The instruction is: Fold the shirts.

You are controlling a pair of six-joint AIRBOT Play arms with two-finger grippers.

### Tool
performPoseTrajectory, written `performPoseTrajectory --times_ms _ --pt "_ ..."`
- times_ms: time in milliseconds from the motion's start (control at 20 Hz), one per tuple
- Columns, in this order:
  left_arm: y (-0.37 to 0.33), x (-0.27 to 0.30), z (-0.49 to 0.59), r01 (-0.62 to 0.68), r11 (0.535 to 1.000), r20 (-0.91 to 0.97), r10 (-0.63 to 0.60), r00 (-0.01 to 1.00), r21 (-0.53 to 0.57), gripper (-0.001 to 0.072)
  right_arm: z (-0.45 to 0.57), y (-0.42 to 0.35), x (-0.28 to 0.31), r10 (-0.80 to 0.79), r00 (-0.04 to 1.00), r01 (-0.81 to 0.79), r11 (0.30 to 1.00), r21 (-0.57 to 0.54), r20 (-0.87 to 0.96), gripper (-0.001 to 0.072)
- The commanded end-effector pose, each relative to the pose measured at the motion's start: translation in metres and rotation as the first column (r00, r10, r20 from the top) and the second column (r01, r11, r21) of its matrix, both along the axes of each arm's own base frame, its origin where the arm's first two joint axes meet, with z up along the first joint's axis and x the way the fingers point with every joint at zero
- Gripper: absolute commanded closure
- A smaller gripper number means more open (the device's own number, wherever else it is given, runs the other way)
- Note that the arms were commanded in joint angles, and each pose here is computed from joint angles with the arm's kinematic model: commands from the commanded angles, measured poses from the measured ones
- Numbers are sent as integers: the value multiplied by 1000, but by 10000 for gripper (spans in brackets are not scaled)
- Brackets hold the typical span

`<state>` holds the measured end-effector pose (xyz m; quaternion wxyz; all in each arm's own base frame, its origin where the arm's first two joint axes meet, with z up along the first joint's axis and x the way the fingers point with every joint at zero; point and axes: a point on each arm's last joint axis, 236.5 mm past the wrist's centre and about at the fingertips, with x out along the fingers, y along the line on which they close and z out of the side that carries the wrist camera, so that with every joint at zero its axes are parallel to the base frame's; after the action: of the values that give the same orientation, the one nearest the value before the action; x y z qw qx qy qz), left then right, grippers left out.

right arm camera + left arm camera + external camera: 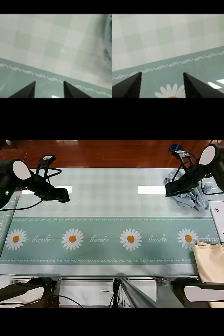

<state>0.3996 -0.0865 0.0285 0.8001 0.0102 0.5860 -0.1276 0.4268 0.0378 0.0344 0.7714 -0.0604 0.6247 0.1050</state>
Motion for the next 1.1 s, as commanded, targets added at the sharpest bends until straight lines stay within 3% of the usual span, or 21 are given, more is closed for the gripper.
performPoseTrajectory --times_ms 0,1050 --pt "0 0 0 1 1000 0 -1 1000 0 100 0 0 0 0 1000 0 1000 0 1 276" --pt "-2 1 -4 0 1000 -10 0 1000 -6 100 0 0 2 -1 1000 1 1000 1 8 276"
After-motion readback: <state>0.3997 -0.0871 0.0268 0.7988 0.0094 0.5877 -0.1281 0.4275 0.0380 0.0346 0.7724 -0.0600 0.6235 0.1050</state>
